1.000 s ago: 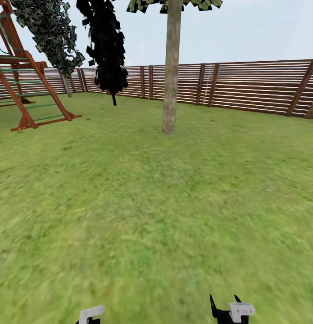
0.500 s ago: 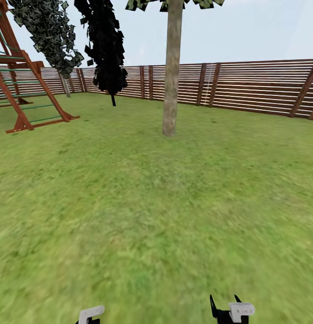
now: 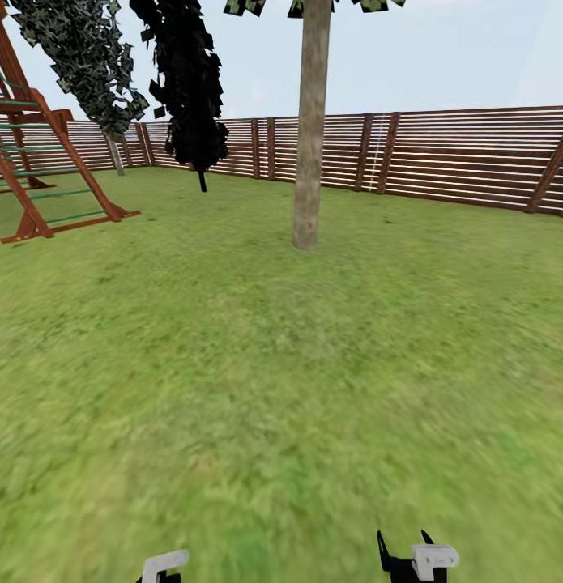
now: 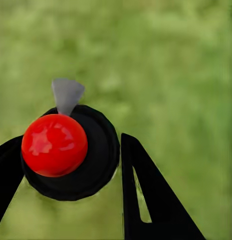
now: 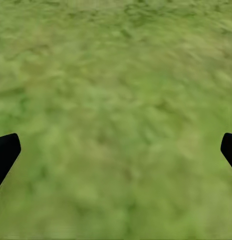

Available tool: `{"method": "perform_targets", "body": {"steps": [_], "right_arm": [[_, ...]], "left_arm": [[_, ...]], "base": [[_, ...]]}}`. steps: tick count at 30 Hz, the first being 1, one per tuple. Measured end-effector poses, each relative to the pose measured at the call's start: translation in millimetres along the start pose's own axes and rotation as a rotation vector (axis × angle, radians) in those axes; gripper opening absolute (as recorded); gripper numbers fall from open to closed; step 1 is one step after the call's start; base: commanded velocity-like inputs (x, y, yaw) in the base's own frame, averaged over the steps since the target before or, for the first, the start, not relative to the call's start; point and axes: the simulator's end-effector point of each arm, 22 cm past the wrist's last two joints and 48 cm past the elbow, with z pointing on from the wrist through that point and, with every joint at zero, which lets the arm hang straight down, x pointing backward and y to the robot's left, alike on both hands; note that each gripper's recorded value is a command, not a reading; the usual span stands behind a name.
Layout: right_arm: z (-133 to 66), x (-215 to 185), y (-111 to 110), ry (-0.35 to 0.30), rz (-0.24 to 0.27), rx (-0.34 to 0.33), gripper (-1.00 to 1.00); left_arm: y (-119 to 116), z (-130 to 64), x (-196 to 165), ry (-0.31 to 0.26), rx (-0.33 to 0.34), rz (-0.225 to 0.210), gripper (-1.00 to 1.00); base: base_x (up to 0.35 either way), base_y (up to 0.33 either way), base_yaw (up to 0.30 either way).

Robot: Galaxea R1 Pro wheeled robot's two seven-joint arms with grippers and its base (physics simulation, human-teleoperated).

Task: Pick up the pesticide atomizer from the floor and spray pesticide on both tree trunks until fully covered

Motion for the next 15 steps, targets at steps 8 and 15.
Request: {"method": "perform_targets", "body": {"steps": [8,15], "right_arm": [[0.0,-0.1,0.8,0.000,0.000,-0.001,1.00],[0.0,-0.2,1.0,-0.001,0.000,-0.002,1.00]], "left_arm": [[0.1,-0.1,0.3,0.000,0.000,0.000,-1.00],[0.1,0.0,0.2,0.000,0.000,0.000,-1.00]], "base": [[0.338,0.000,0.000],[0.338,0.000,0.000]]}}
